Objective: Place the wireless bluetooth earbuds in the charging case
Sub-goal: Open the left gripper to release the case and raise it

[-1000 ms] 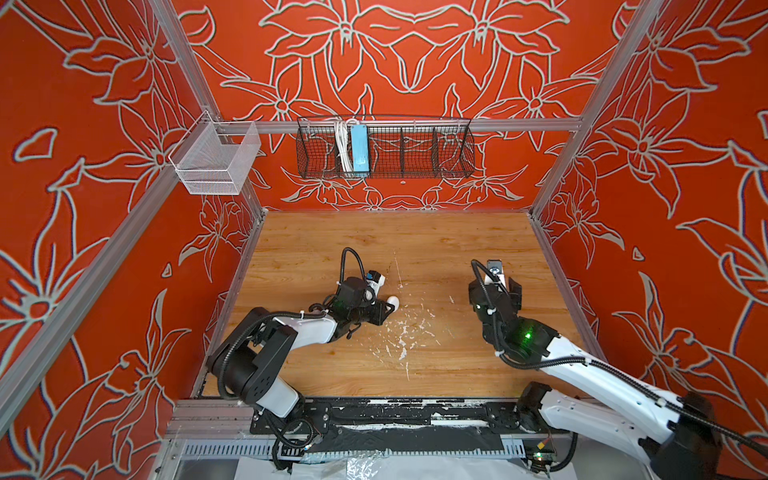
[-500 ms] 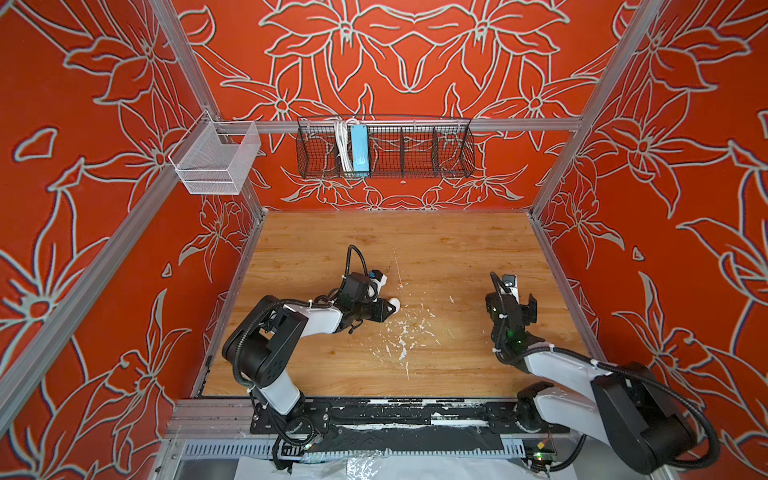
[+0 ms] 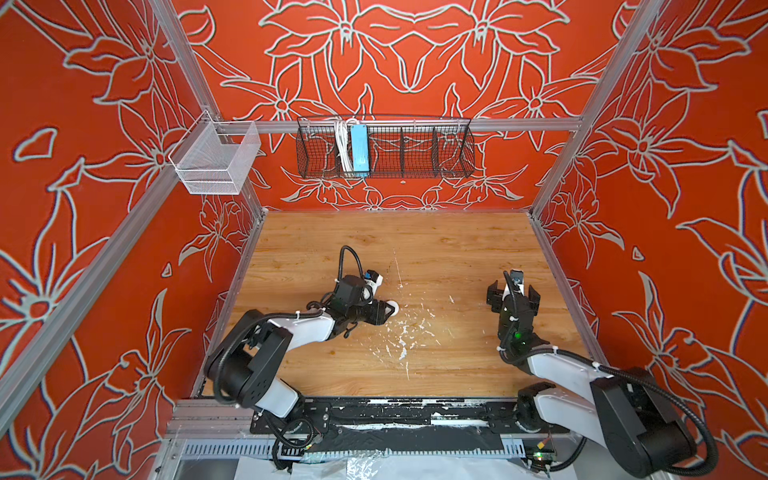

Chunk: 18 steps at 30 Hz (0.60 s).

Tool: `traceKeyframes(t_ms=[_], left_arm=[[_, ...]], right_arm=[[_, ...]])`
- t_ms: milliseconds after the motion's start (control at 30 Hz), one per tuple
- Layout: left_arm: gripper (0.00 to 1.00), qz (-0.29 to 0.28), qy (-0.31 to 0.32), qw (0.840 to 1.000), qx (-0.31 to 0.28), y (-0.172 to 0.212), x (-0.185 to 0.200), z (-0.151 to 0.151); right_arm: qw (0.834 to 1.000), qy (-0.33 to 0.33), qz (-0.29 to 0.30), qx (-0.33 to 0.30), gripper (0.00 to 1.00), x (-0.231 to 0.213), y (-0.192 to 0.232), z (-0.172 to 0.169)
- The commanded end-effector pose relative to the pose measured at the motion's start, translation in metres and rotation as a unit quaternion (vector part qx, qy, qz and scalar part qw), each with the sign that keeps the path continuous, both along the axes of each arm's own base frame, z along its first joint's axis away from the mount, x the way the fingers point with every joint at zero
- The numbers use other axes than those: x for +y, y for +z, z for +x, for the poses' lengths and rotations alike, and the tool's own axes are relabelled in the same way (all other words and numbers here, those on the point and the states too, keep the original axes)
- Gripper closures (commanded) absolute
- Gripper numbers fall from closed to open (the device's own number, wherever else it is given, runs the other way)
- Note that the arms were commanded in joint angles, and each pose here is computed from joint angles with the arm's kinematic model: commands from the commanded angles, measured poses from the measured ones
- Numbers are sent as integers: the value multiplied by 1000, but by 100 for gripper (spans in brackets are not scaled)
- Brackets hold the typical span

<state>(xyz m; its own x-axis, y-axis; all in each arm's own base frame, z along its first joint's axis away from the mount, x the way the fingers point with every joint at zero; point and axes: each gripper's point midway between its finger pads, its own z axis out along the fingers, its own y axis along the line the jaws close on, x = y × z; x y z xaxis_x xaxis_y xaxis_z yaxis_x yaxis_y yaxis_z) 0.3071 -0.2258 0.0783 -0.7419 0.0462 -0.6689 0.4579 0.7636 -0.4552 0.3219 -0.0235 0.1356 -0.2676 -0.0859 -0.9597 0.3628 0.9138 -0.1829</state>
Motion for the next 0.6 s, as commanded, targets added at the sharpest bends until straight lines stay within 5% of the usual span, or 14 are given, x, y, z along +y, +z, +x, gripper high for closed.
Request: traceKeyframes(t_ms=[0,167,267,567], left_arm=[[35,27,12,997,-68,26,16,3],[34,71,76,982,-158,57,55,-2],[31,84,142,960,-227,82,87,-8],[28,207,294,860,-363,120,180,-35]], right_arm=[[1000,8,8,-5,7,2,2,5],[999,43,-2,23,7,15,-2,20],[999,54,-8,0,6,14,-7,21],[992,111,40,36,3,17,-36,45]])
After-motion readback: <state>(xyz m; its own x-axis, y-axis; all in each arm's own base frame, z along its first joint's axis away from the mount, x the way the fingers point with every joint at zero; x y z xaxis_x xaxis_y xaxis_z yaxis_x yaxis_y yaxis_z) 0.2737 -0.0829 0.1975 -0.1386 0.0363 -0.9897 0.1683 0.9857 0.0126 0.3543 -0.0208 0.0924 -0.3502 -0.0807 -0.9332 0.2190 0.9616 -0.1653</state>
